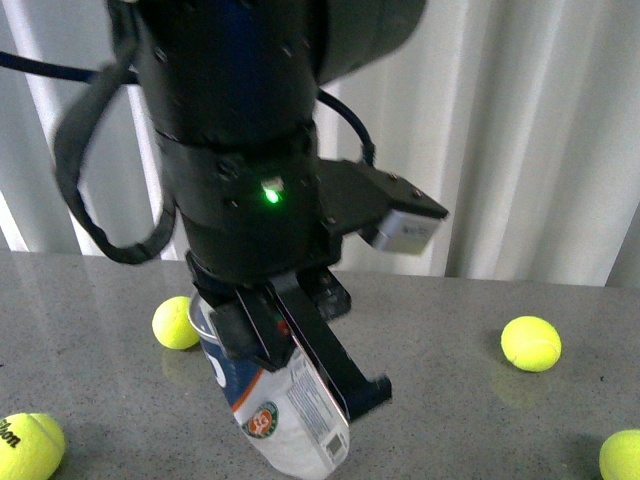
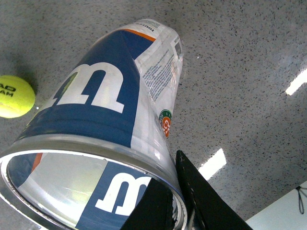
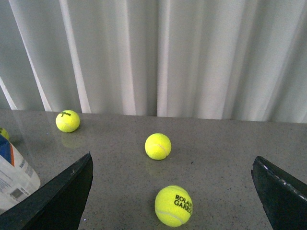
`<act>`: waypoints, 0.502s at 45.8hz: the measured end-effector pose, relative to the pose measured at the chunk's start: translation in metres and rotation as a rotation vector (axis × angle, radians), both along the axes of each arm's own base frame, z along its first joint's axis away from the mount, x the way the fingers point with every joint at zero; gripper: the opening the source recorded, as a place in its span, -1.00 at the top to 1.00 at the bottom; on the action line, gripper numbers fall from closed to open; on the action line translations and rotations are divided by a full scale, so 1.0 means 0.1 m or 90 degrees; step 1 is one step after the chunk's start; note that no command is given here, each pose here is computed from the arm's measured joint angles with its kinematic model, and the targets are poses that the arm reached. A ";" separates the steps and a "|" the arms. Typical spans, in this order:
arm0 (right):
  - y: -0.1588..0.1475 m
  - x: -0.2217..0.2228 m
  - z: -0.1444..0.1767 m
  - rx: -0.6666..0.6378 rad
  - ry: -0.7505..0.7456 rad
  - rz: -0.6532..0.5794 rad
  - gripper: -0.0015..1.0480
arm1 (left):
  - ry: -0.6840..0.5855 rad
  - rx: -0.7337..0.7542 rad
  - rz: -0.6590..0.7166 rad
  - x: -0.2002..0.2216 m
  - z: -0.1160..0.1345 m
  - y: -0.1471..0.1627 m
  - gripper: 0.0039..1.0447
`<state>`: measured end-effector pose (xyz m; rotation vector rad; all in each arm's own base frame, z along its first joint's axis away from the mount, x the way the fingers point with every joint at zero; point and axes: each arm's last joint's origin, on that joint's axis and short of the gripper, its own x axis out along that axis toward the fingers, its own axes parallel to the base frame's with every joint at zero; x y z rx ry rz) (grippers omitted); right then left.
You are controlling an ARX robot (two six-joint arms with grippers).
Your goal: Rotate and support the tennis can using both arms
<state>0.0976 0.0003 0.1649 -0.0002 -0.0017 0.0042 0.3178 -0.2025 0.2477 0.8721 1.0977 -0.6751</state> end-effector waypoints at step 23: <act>0.00 0.00 0.00 0.000 0.000 0.000 -0.87 | 0.018 0.002 -0.043 0.10 -0.10 -0.23 0.60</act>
